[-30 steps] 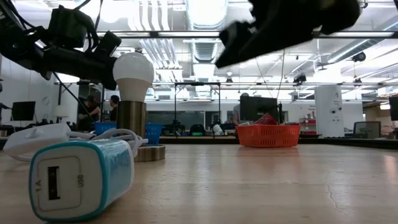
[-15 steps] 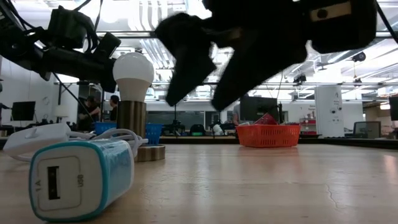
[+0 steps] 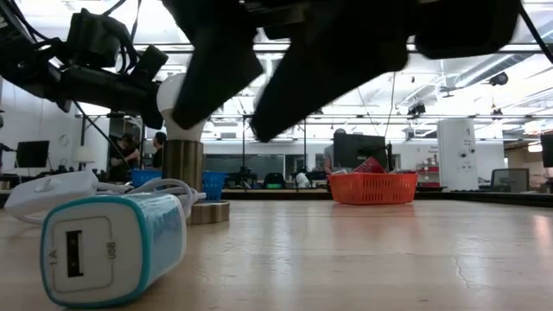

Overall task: Pick & Place Office items
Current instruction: Put the blue charger adapter into the orange bin

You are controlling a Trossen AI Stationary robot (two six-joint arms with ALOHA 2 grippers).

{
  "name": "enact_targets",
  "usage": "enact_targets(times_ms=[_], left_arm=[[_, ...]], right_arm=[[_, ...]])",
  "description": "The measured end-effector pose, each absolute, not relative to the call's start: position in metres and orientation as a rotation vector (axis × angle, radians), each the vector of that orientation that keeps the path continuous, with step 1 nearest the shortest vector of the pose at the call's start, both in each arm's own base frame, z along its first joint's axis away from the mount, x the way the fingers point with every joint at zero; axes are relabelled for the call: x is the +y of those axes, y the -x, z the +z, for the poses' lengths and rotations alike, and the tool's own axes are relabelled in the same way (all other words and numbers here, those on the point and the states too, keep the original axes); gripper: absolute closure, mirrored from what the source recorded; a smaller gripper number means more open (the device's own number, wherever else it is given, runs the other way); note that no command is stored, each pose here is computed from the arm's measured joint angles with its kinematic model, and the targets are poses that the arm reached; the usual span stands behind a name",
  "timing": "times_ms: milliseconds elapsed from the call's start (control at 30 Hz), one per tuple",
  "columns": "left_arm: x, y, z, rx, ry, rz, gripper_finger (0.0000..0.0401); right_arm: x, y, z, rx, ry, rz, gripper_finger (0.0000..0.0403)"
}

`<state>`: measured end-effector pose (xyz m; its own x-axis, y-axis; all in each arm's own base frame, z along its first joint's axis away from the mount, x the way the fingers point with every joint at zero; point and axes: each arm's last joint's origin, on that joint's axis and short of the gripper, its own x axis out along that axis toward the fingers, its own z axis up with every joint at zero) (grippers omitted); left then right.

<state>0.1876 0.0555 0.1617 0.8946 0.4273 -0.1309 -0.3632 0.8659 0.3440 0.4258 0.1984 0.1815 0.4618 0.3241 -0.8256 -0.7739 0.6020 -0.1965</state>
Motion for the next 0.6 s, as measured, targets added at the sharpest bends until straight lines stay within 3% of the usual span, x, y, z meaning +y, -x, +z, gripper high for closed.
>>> enact_targets(times_ms=[600], left_arm=[[0.056,-0.188,0.162,0.206,-0.319,0.414,0.0185]], right_arm=[[0.220,-0.456,0.170,0.877,0.694,0.842,0.0168]])
